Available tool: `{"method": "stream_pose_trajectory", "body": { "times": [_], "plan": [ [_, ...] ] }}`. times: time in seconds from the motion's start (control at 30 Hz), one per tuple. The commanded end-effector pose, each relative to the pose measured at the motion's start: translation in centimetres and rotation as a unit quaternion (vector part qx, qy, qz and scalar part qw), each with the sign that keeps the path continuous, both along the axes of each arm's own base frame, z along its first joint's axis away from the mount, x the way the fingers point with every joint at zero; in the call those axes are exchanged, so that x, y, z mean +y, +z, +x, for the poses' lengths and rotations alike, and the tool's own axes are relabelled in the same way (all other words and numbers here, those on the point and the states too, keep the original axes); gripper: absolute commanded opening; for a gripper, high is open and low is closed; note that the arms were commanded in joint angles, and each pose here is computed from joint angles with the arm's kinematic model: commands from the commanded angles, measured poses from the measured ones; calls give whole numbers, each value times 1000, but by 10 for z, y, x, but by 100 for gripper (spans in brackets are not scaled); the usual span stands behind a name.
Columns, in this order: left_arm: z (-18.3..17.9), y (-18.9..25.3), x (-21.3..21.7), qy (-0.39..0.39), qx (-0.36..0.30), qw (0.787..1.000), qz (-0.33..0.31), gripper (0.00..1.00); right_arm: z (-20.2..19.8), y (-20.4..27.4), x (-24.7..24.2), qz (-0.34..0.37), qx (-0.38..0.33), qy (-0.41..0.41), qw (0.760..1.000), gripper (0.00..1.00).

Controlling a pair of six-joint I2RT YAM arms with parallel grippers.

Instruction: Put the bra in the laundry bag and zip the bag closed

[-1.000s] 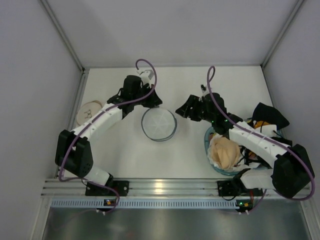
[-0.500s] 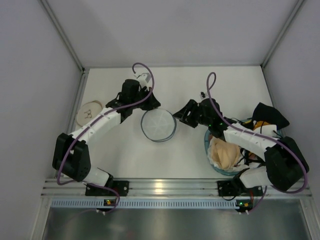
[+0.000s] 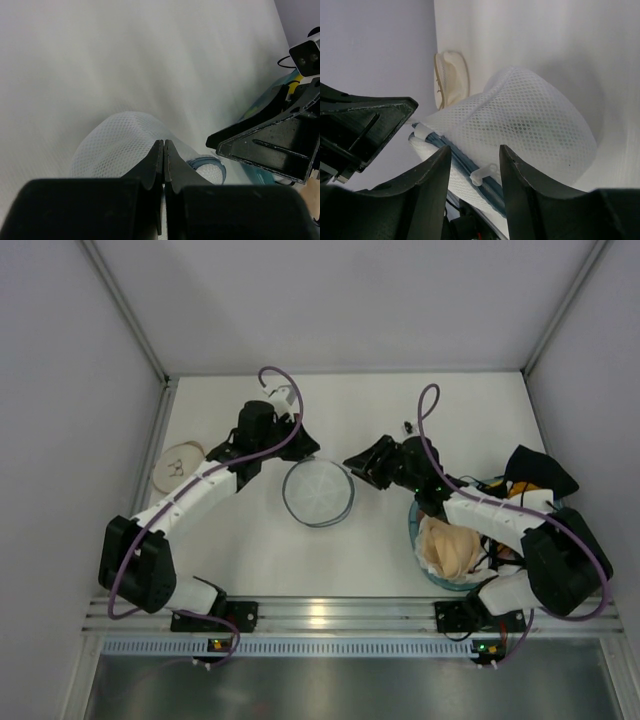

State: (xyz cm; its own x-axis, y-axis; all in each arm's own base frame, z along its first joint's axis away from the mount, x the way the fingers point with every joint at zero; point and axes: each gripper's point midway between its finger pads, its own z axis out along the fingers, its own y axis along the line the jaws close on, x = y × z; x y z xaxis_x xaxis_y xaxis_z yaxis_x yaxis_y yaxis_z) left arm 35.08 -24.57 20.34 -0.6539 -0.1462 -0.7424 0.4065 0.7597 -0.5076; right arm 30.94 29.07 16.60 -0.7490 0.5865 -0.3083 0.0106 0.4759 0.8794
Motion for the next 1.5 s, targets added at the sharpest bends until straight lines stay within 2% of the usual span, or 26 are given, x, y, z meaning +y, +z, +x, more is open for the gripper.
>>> {"method": "stream_pose_trajectory", "body": {
  "times": [0.0,0.17,0.3,0.43,0.6,0.8,0.83,0.87,0.93,0.97,1.07,1.17,1.27,1.47],
  "plan": [
    [3,28,-3,-1,-46,999,-26,0,11,19,6,34,-26,-12,999,44],
    [2,31,-3,0,-51,998,-28,0,8,8,12,21,-8,-1,1000,43],
    [2,29,-2,4,-47,998,-28,0,4,5,13,13,0,8,1000,34],
    [3,27,-2,7,-48,998,-30,0,0,11,13,15,-5,9,1000,22],
    [4,28,-1,11,-49,998,-29,0,2,20,10,10,-18,2,1000,1],
    [5,31,4,27,-55,998,-29,0,5,25,7,-2,-30,-1,1000,0],
    [4,34,4,28,-55,998,-32,0,3,19,4,-16,-21,0,1000,1],
    [5,35,6,33,-56,997,-32,0,4,20,2,-20,-20,-5,1000,14],
    [4,38,7,34,-61,997,-33,0,-1,21,-1,-19,-12,-7,1000,30],
    [3,38,7,34,-62,997,-32,0,-3,17,-5,-17,-5,-11,1000,43],
    [0,36,4,26,-62,997,-35,0,-6,21,-8,6,1,-23,1000,59],
    [-2,33,3,22,-57,997,-35,0,-7,29,-4,34,1,-17,999,65],
    [-2,34,2,22,-58,997,-37,0,-7,33,4,60,10,-7,998,66],
    [0,38,1,24,-69,996,-42,0,-8,17,8,47,26,-9,998,68]
  ]
}}
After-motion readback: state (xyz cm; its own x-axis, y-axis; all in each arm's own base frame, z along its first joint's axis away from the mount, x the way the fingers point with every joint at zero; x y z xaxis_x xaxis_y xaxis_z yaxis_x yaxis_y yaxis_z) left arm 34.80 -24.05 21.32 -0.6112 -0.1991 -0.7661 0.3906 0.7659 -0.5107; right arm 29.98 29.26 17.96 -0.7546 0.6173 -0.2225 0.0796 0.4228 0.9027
